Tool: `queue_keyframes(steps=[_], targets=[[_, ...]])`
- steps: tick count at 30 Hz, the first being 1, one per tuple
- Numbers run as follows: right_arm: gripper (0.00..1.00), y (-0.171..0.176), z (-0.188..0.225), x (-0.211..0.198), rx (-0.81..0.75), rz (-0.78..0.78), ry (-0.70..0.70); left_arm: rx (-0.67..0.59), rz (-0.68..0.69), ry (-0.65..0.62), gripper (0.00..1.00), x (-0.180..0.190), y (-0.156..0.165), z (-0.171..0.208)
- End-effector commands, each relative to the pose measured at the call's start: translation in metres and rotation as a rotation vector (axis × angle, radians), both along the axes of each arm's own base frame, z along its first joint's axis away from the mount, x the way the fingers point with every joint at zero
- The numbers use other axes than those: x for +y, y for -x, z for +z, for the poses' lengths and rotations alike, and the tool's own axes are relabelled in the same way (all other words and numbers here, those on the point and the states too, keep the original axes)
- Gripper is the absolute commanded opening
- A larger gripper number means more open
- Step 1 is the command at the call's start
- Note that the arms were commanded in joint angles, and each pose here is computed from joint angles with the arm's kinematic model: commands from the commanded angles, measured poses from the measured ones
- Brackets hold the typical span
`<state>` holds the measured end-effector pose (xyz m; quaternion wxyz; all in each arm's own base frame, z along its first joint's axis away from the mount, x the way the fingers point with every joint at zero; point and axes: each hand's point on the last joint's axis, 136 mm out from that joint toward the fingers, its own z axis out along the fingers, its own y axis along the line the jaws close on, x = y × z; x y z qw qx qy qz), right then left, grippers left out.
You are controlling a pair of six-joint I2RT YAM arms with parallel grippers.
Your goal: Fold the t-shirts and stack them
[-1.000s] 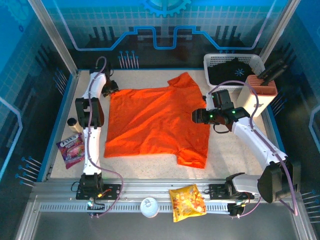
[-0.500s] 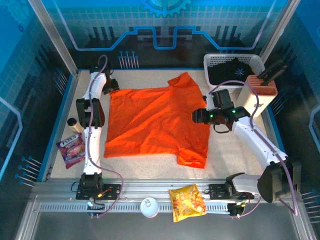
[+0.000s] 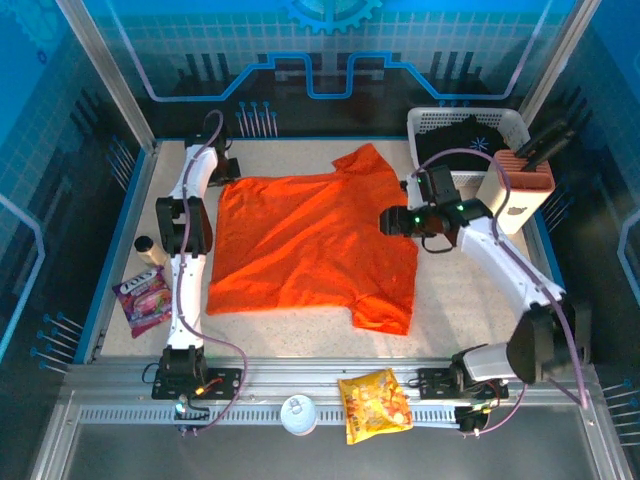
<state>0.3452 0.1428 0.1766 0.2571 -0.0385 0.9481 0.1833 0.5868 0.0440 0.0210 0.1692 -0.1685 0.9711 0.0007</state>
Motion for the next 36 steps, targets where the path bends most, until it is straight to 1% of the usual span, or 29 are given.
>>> queue_keyframes(steps=[1, 2, 7, 11, 14, 17, 20, 21, 22, 24, 25, 27, 28, 33, 36], targets=[[0.62, -0.035, -0.017, -0.006, 0.022, 0.012, 0.071, 0.007, -0.023, 0.040, 0.00, -0.024, 0.009, 0.010], [0.64, -0.046, -0.027, -0.007, 0.041, 0.012, 0.090, -0.015, -0.022, 0.046, 0.00, -0.027, 0.008, 0.020], [0.76, -0.101, -0.087, -0.022, 0.170, -0.047, 0.213, -0.094, -0.018, 0.073, 0.00, -0.038, 0.008, 0.064], [0.82, -0.122, -0.123, -0.033, 0.254, -0.104, 0.293, -0.120, -0.018, 0.085, 0.00, -0.041, 0.010, 0.079], [0.81, -0.129, -0.140, -0.036, 0.288, -0.129, 0.318, -0.127, -0.018, 0.095, 0.00, -0.042, 0.011, 0.082], [0.72, -0.131, -0.153, -0.037, 0.317, -0.138, 0.335, -0.130, -0.018, 0.097, 0.00, -0.043, 0.012, 0.081], [0.59, -0.129, -0.163, -0.037, 0.346, -0.138, 0.341, -0.118, -0.013, 0.100, 0.00, -0.043, 0.014, 0.074], [0.50, -0.127, -0.166, -0.037, 0.355, -0.136, 0.342, -0.113, -0.011, 0.101, 0.00, -0.043, 0.015, 0.072], [0.38, -0.125, -0.168, -0.037, 0.362, -0.134, 0.337, -0.109, -0.011, 0.104, 0.00, -0.043, 0.016, 0.070], [0.19, -0.121, -0.167, -0.035, 0.366, -0.135, 0.326, -0.104, -0.008, 0.106, 0.00, -0.044, 0.018, 0.067], [0.13, -0.118, -0.165, -0.033, 0.364, -0.132, 0.317, -0.104, -0.006, 0.107, 0.00, -0.043, 0.019, 0.066], [0.03, -0.113, -0.156, -0.029, 0.348, -0.132, 0.306, -0.106, -0.003, 0.106, 0.00, -0.043, 0.021, 0.066], [0.00, -0.109, -0.147, -0.027, 0.334, -0.130, 0.300, -0.110, -0.001, 0.105, 0.00, -0.042, 0.022, 0.067], [0.00, -0.085, -0.107, -0.002, 0.252, -0.109, 0.287, -0.119, 0.010, 0.112, 0.00, -0.042, 0.023, 0.070], [0.00, -0.066, -0.093, 0.017, 0.221, -0.088, 0.298, -0.124, 0.013, 0.117, 0.00, -0.043, 0.024, 0.072]])
